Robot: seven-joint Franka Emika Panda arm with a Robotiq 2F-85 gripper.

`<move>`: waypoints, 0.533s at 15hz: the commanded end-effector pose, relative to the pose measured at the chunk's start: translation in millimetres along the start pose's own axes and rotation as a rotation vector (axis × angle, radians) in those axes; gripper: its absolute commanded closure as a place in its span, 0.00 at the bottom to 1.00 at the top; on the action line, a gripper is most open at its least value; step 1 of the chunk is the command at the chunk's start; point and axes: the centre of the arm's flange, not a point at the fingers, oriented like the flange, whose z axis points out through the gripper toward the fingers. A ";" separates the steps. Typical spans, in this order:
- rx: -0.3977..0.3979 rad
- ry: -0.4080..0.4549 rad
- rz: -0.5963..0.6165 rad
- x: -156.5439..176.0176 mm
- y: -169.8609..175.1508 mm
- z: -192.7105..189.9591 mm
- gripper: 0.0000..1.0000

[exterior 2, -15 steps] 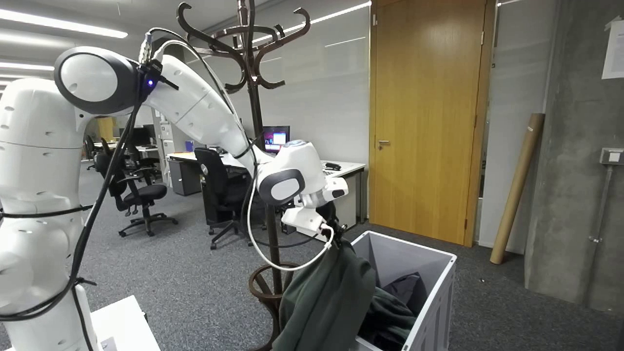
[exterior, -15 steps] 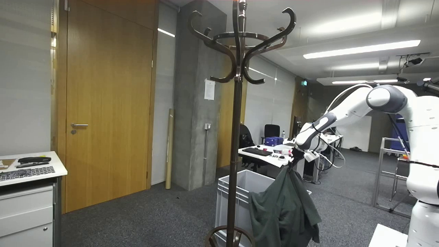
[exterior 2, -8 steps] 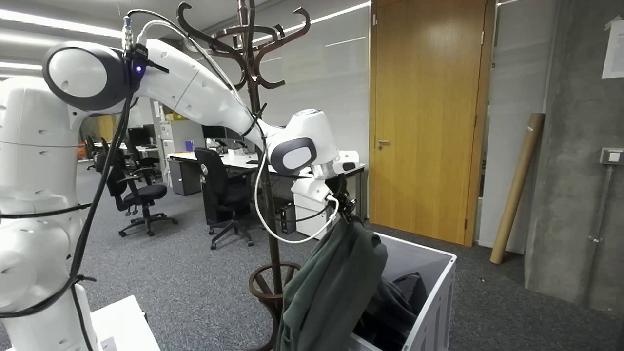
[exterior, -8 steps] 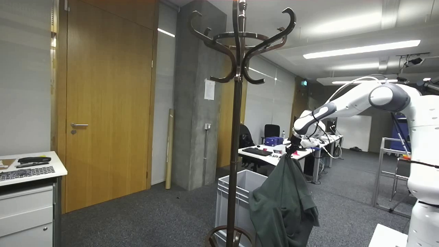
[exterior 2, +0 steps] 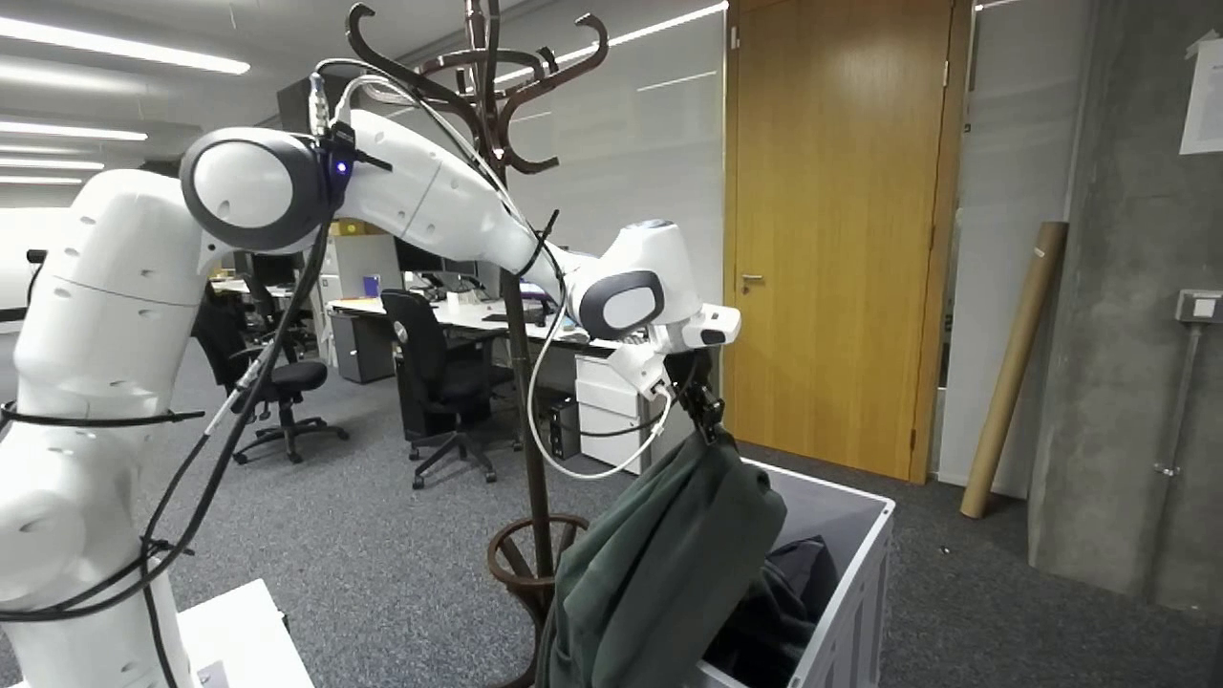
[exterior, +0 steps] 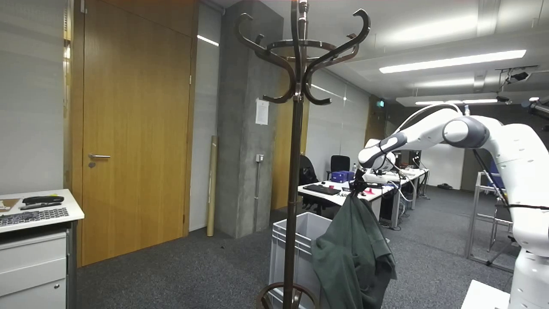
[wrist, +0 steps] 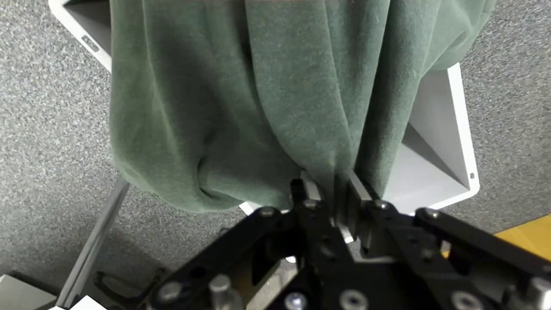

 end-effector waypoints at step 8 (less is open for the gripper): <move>-0.162 -0.084 -0.155 -22.0 -27.9 55.4 0.00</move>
